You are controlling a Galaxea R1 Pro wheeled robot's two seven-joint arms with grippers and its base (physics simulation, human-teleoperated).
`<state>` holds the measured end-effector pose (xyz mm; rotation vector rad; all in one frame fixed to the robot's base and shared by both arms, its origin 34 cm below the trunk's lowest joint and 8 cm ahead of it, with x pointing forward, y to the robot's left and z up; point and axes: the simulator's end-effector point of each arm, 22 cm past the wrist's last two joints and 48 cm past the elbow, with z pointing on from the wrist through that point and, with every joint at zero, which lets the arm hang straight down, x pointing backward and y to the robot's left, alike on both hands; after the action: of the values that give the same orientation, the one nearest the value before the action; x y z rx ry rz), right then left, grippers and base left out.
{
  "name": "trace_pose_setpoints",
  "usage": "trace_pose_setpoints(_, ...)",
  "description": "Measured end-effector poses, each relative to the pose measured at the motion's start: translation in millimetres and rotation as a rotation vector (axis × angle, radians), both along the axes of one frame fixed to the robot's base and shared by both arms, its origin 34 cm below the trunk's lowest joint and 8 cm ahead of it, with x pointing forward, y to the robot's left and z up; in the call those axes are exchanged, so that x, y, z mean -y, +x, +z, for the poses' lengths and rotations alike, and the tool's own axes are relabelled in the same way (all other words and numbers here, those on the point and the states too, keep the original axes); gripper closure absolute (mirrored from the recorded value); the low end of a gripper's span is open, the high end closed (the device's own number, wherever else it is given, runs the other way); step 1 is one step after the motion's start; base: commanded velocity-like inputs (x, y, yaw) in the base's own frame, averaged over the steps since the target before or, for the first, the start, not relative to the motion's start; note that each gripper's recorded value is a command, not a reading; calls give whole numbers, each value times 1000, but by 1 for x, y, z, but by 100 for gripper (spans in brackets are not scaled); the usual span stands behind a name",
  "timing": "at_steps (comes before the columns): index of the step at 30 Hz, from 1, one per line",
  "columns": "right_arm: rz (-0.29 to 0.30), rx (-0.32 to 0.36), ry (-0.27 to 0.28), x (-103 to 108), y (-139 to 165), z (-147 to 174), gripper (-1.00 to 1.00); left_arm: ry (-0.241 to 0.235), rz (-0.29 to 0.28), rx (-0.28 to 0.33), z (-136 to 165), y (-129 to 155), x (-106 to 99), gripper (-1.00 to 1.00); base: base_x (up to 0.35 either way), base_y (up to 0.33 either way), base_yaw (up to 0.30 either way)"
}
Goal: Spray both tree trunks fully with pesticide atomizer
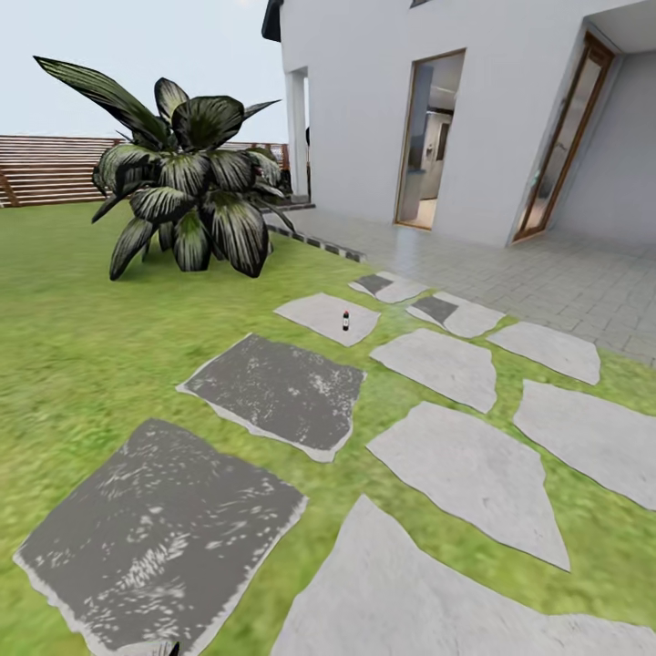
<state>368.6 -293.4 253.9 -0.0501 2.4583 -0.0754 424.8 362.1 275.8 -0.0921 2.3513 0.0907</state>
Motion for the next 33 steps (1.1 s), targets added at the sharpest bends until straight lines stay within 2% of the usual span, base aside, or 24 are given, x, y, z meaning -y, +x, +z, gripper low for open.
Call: trace_pose_setpoints(33, 0, -2, 0, 0, 0, 0, -100, 0, 1, 0, 0, 0, -1, -100, 332, -103, 0)
